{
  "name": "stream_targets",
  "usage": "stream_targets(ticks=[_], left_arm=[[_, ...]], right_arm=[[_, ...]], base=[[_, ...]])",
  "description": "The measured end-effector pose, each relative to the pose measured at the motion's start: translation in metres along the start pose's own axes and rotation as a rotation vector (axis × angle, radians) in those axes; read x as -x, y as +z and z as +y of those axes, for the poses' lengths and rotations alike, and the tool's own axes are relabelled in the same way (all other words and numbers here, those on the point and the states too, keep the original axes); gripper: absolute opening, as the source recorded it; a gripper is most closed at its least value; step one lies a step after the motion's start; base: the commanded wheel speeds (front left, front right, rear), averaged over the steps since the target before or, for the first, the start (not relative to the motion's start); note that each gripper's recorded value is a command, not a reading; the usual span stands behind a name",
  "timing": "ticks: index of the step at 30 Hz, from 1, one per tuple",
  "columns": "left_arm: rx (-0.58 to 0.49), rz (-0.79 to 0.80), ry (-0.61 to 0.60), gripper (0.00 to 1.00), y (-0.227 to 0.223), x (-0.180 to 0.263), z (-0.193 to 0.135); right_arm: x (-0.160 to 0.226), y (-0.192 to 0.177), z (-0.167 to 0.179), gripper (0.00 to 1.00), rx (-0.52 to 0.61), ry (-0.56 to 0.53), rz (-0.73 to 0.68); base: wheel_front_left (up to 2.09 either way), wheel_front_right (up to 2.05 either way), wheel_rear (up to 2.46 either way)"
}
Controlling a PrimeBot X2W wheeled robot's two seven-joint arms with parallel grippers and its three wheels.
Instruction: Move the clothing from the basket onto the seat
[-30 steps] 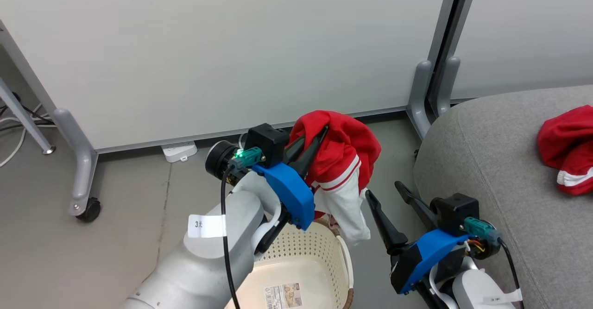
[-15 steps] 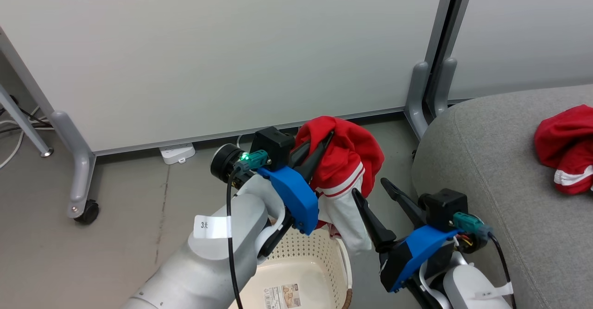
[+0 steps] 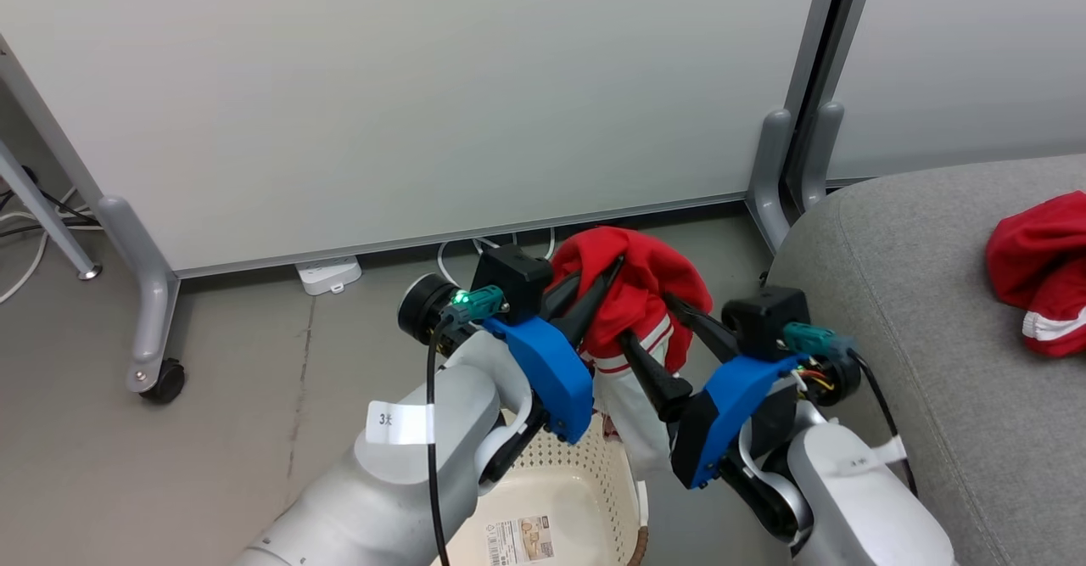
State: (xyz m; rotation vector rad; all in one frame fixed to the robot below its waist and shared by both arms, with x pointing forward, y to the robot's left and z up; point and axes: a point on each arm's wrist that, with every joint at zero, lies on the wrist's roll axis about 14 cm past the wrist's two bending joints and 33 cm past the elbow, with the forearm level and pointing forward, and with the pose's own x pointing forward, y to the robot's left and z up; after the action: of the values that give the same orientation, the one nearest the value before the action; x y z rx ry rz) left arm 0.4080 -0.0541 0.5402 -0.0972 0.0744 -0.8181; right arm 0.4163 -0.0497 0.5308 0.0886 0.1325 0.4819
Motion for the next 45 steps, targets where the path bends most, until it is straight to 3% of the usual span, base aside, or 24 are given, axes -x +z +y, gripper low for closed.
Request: stream_targets(ticks=[11,17,18,19,43,44,45], left_arm=[[0.010,0.006,-0.028,0.00,-0.001,-0.002,-0.007],[0.016,0.006,-0.035,0.00,0.000,-0.004,-0.009],[0.016,0.006,-0.035,0.00,0.000,-0.004,-0.009],[0.019,0.005,-0.036,0.00,0.000,-0.004,-0.009],[0.020,0.005,-0.034,0.00,0.002,-0.005,-0.008],[0.020,0.004,-0.033,0.11,0.003,-0.005,-0.008],[0.021,0.003,-0.032,0.66,0.003,-0.005,-0.008]], right_arm=[[-0.012,-0.031,0.016,1.00,0.012,0.074,0.135],[-0.016,-0.040,0.018,1.00,-0.007,0.074,0.138],[-0.016,-0.040,0.018,0.35,-0.007,0.074,0.138],[-0.017,-0.041,0.018,0.00,-0.007,0.073,0.138],[-0.021,-0.042,0.012,0.00,0.012,0.057,0.110],[-0.021,-0.042,0.012,0.00,0.013,0.057,0.110],[-0.021,-0.042,0.012,0.00,0.011,0.057,0.107]], base=[[0.00,0.00,0.00],[0.00,0.00,0.00],[0.00,0.00,0.00],[0.00,0.00,0.00],[0.00,0.00,0.00],[0.00,0.00,0.00],[0.00,0.00,0.00]])
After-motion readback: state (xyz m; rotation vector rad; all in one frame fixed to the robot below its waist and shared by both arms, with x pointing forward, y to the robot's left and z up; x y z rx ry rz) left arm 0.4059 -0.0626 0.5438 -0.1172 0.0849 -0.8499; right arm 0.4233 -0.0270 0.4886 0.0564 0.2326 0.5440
